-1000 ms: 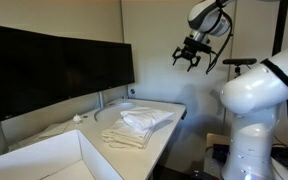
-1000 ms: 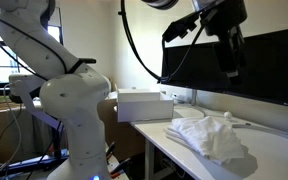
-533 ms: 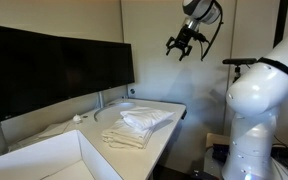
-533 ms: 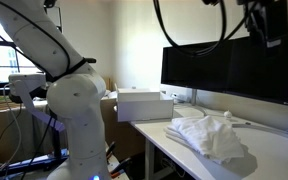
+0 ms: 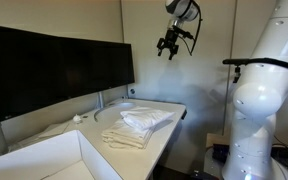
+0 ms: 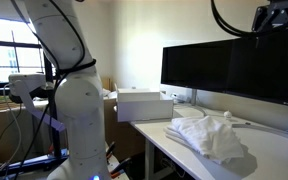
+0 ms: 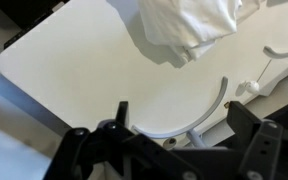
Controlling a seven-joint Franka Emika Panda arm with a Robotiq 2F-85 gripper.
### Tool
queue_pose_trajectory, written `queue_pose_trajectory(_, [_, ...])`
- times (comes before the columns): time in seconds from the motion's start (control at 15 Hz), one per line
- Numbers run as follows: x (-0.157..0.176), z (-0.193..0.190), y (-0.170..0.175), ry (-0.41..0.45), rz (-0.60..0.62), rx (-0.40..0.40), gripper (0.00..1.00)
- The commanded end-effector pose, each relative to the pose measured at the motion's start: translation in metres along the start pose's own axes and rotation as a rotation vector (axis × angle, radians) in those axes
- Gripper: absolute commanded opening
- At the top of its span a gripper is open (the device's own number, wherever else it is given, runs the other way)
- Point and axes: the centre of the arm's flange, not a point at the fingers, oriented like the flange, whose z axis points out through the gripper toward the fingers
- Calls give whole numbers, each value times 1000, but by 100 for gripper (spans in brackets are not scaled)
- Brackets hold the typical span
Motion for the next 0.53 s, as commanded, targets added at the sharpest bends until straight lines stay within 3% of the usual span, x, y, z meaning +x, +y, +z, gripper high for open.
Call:
queue_pose_trajectory(0.0, [33, -10, 4, -115, -166, -27, 100])
queue_pose_trajectory(0.47, [35, 11, -47, -291, -476, -77, 100])
